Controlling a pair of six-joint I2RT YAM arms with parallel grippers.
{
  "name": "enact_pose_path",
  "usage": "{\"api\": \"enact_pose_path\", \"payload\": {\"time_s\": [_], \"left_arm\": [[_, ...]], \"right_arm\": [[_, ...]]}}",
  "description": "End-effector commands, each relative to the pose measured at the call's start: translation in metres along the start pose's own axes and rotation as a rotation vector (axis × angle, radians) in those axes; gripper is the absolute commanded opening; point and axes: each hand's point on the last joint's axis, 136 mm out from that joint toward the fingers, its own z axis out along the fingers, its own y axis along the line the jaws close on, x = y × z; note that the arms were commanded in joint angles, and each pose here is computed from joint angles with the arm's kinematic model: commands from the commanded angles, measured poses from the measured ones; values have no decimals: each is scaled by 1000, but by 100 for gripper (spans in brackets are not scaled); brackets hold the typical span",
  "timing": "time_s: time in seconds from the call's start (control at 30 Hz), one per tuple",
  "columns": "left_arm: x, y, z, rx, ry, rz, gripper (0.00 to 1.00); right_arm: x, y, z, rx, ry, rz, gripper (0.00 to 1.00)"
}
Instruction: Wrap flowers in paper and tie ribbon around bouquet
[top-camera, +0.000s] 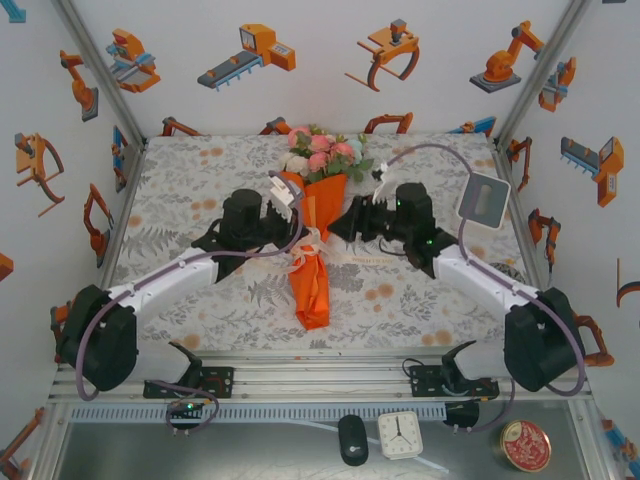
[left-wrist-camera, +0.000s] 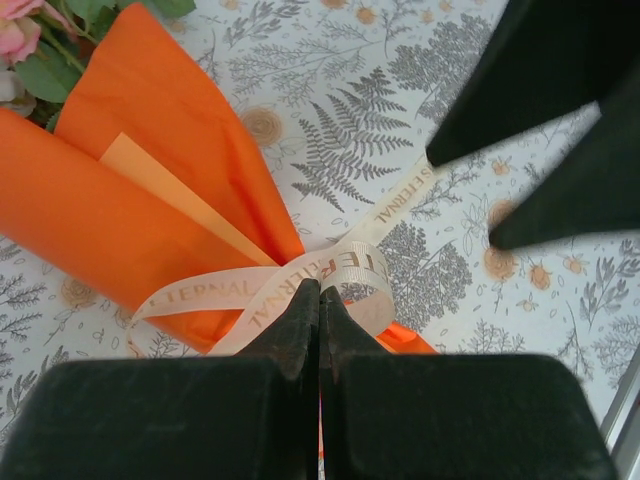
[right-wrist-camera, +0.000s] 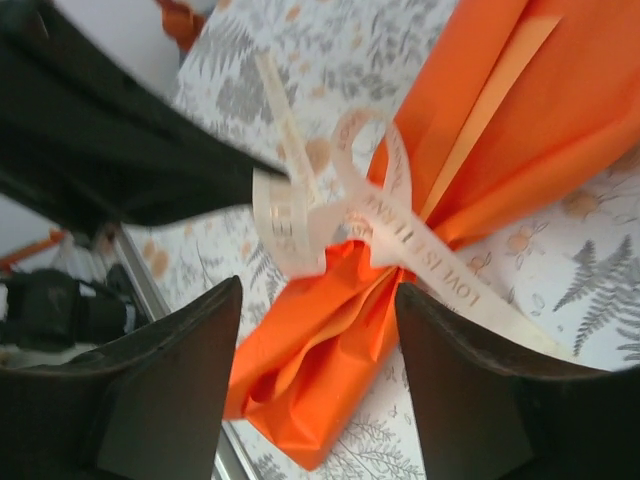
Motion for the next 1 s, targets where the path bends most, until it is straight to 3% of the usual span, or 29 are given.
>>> {"api": "enact_pose_path", "payload": {"time_s": [0.0,0.2,0.27,0.33,0.43,0.47,0.5,0.6,0.67,0.7,0.73,0.8,0.87,0.97], "left_arm": [[-23,2,1,4,-65,-15,0],[-23,2,2,14,-66,-26,0],[-23,4,2,7,-60,-30,0],[-22,8,3,-8,-52,-48,0],[-23,10,4,-5,-51,-61,2],[-23,10,4,-5,-44,-65,4],[-22,13,4,-13,-35,-70,9],[-24,34,-1,-95,-11,-121,38],[-24,70,-12,-237,-2,-216,57],[-20,89,-17,-308,12,-259,61],[-16,106,-21,-370,43,-280,62],[1,118,-19,-398,181,-197,61],[22,116,-11,-340,335,-70,59],[54,115,-3,-245,492,9,57]], "right_arm": [[-16,35,5,-145,-96,-204,62],[-21,26,36,-181,-122,-184,63],[-20,35,44,-240,-115,-184,57],[-20,35,47,-255,-105,-169,43],[-20,33,43,-229,-123,-171,6],[-20,31,40,-213,-132,-174,0],[-20,30,38,-203,-138,-177,0],[-16,27,32,-181,-146,-183,0],[-12,25,31,-170,-140,-175,0],[-10,24,31,-167,-136,-172,0],[-8,22,31,-165,-131,-166,0],[-6,22,31,-165,-125,-157,0],[-6,23,31,-172,-121,-150,0],[-6,24,33,-178,-114,-146,0]]}}
